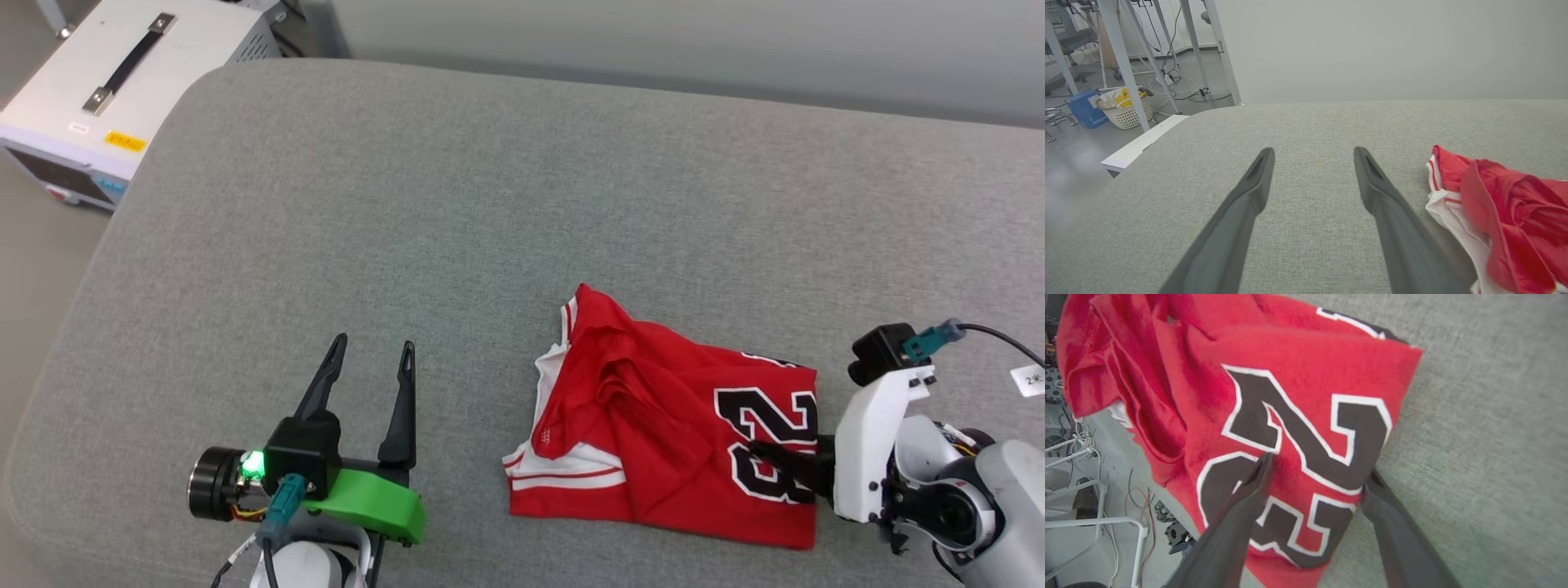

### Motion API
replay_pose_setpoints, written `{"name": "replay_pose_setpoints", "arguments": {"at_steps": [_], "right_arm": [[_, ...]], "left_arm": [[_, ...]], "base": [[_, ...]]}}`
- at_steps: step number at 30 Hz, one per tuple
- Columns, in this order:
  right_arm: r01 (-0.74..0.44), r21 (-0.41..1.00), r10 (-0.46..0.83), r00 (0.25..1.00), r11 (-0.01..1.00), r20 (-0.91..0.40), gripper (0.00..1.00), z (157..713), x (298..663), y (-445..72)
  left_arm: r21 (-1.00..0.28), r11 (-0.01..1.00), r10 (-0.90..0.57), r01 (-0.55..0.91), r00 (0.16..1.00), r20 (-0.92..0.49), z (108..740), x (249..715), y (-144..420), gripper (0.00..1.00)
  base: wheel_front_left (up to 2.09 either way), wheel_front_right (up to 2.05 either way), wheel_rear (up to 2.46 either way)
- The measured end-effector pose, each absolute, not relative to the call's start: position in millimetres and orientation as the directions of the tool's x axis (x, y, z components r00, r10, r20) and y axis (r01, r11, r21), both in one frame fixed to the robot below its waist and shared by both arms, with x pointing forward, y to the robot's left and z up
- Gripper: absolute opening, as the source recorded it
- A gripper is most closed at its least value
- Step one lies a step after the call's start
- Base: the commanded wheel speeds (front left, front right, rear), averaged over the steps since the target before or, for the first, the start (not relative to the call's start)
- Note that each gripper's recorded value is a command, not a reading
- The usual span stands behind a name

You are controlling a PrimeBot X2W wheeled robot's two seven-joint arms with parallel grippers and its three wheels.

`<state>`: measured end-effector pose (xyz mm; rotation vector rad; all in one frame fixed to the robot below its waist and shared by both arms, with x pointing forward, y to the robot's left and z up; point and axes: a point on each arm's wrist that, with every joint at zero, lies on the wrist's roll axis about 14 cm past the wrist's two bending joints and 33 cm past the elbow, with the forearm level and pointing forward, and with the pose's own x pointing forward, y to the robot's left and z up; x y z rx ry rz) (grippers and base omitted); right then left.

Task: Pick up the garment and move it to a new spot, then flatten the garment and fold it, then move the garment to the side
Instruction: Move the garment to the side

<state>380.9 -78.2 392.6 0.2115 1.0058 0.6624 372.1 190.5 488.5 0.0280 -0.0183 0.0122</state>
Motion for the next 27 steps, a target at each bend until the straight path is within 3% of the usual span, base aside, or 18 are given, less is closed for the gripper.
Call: {"name": "replay_pose_setpoints", "arguments": {"at_steps": [8,9,10,19,27], "right_arm": [[-0.444,0.48,0.634,0.316,0.756,-0.706,1.0,371,384,-51],[-0.454,0.478,0.638,0.32,0.752,-0.7,0.15,371,385,-49],[-0.46,0.477,0.642,0.325,0.749,-0.694,0.0,371,386,-47],[-0.573,0.322,0.636,0.513,0.754,-0.577,0.0,415,423,-57],[-0.601,0.167,0.579,0.599,0.781,-0.553,0.0,455,431,-98]], "left_arm": [[0.03,0.998,0.046,-0.046,0.999,-0.001,483,374,201,1.0],[0.031,0.998,0.051,-0.051,0.999,-0.004,482,374,203,1.0],[0.031,0.998,0.054,-0.054,0.999,-0.005,482,374,204,1.0],[0.024,0.999,0.035,-0.035,0.999,0.013,486,379,196,1.0],[0.006,0.999,-0.032,0.031,0.999,0.024,487,388,173,1.0]], "base": [[0.0,0.0,0.0],[0.0,0.0,0.0],[0.0,0.0,0.0],[0.0,0.0,0.0],[0.0,0.0,0.0]]}}
